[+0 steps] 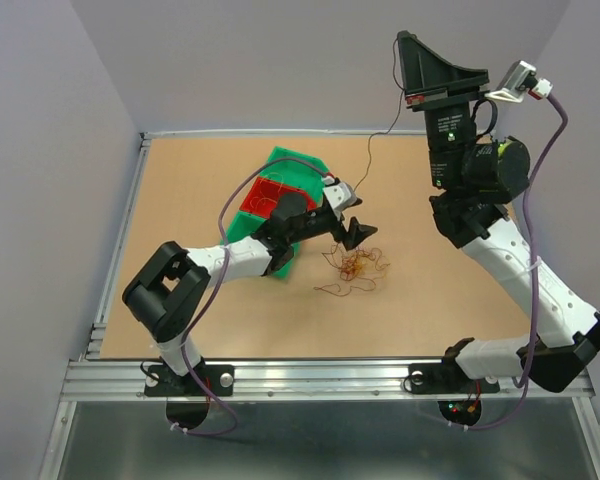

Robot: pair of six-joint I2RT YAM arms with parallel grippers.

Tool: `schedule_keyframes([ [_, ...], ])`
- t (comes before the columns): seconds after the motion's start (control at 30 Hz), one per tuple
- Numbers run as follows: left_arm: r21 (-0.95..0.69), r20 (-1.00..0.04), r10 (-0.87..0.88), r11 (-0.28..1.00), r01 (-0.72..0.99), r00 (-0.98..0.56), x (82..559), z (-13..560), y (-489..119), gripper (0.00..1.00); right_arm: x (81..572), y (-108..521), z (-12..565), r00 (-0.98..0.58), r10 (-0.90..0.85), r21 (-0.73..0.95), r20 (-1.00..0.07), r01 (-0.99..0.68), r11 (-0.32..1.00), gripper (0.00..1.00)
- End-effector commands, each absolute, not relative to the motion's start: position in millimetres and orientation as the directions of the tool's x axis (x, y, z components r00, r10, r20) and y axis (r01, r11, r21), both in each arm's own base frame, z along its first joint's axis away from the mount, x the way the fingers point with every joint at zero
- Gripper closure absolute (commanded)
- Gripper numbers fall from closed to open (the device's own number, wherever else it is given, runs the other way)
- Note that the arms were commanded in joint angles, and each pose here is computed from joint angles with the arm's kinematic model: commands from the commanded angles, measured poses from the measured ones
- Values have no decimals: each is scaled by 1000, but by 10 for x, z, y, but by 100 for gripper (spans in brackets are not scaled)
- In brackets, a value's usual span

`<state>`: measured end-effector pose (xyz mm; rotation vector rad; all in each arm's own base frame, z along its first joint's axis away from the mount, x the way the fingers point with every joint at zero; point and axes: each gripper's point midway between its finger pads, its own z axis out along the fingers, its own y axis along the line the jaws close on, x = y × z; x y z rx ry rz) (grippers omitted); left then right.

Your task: Untangle the cables

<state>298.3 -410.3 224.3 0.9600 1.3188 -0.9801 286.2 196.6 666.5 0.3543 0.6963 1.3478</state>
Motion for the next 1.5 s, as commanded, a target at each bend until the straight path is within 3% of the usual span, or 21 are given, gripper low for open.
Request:
schedule_keyframes([
  [0.0,52,-993,-70,448,892,93,3338,2531,-3997,16,2766,2052,6654,-25,973,593,-231,-796,121,99],
  [0.03,44,-994,-72,451,891,85,3348,2505,-3942,34,2749,2031,6651,-18,972,590,-234,-797,127,99],
  [0.07,42,-993,-78,451,891,87,3341,2518,-3916,44,2750,2022,6632,-11,971,592,-239,-795,136,100],
  [0.1,46,-991,-88,457,888,97,3337,2553,-3898,64,2797,2037,6522,-4,967,606,-254,-780,156,99],
  [0.27,33,-989,-109,482,876,97,3310,2737,-3716,98,2689,1729,6194,122,941,633,-316,-712,304,99],
  [0.43,36,-986,-128,450,893,104,3196,2989,-3604,100,2609,1607,5628,174,838,611,-516,-611,503,100],
  [0.63,20,-984,-141,509,860,106,3238,3293,-3376,100,2531,1804,4298,-4,622,525,-783,-542,656,100],
  [0.73,7,-983,-151,551,834,108,3290,3438,-3239,100,2518,2054,3594,-142,498,482,-855,-570,665,100],
  [0.97,2,-978,-164,621,784,132,3316,3707,-2965,100,2615,2558,2347,-394,189,414,-899,-626,661,100],
  [1.1,-5,-975,-171,658,753,144,3331,3791,-2848,100,2589,2741,2147,-415,105,389,-904,-696,604,99],
  [1.3,-39,-980,-174,650,759,99,3343,3731,-2875,100,2530,2932,2324,-330,155,363,-931,-799,479,100],
  [1.47,-52,-982,-171,650,758,79,3362,3682,-2890,100,2587,3021,2437,-279,186,334,-942,-829,448,99],
])
